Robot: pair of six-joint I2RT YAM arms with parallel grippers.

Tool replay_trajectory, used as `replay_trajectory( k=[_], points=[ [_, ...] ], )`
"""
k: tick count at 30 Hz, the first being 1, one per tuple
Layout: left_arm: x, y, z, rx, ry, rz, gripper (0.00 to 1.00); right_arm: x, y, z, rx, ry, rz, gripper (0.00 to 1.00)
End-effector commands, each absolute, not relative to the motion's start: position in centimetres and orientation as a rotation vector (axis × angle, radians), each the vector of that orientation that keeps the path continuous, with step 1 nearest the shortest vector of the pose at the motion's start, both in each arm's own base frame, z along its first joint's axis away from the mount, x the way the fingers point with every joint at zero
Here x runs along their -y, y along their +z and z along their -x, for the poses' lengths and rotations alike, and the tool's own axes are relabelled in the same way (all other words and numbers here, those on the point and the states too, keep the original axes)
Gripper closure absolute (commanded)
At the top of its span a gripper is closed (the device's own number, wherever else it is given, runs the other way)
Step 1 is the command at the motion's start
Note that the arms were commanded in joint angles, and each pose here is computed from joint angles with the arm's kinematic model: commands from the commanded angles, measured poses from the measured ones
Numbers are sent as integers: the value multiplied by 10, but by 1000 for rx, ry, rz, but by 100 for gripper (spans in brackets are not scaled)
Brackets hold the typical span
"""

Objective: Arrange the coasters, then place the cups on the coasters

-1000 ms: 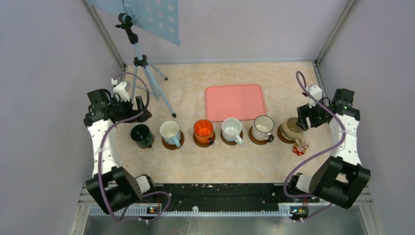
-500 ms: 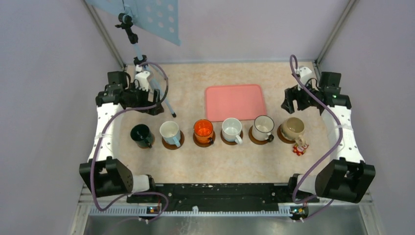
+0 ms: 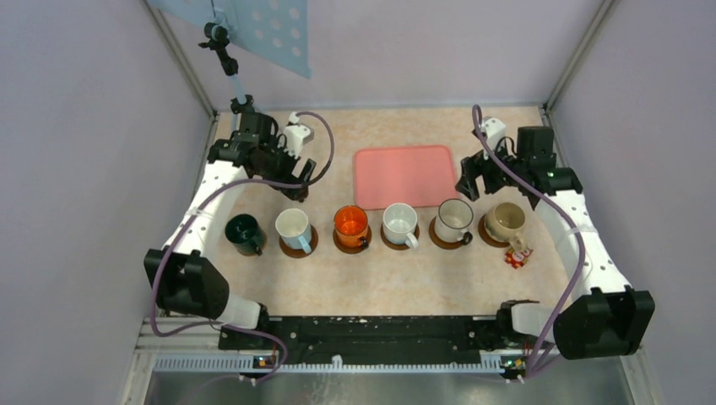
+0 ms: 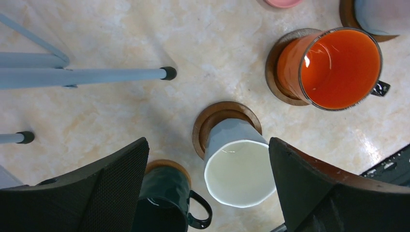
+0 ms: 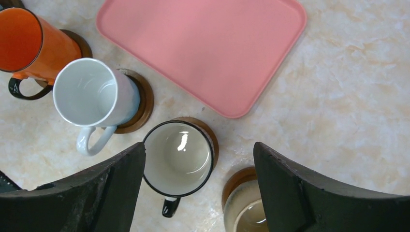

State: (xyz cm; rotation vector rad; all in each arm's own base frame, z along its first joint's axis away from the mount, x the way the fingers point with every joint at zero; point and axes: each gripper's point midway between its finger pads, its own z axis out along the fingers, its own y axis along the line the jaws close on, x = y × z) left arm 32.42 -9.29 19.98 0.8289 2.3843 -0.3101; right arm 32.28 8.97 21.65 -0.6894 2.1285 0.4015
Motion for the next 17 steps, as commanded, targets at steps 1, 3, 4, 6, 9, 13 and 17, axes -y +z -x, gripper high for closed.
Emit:
replay_trajectory(
  k=[1, 3, 4, 6, 9, 13, 17],
  points=[
    [97, 214, -353, -2331, -220, -764, 1, -97, 225, -316, -2086, 392, 635, 19],
    [101, 216, -356, -2303, -207, -760, 1, -100, 222, -312, -2091, 399, 631, 19],
    [103, 216, -357, -2288, -198, -754, 1, -101, 221, -310, -2089, 400, 630, 18],
    [107, 215, -358, -2265, -177, -741, 1, -104, 217, -307, -2094, 400, 626, 18],
    [106, 209, -357, -2278, -165, -715, 1, -105, 216, -306, -2095, 396, 616, 18],
    [101, 207, -361, -2276, -127, -692, 1, -105, 216, -309, -2089, 389, 611, 18],
    [101, 207, -364, -2277, -123, -669, 1, -104, 216, -312, -2088, 383, 612, 17]
  ],
)
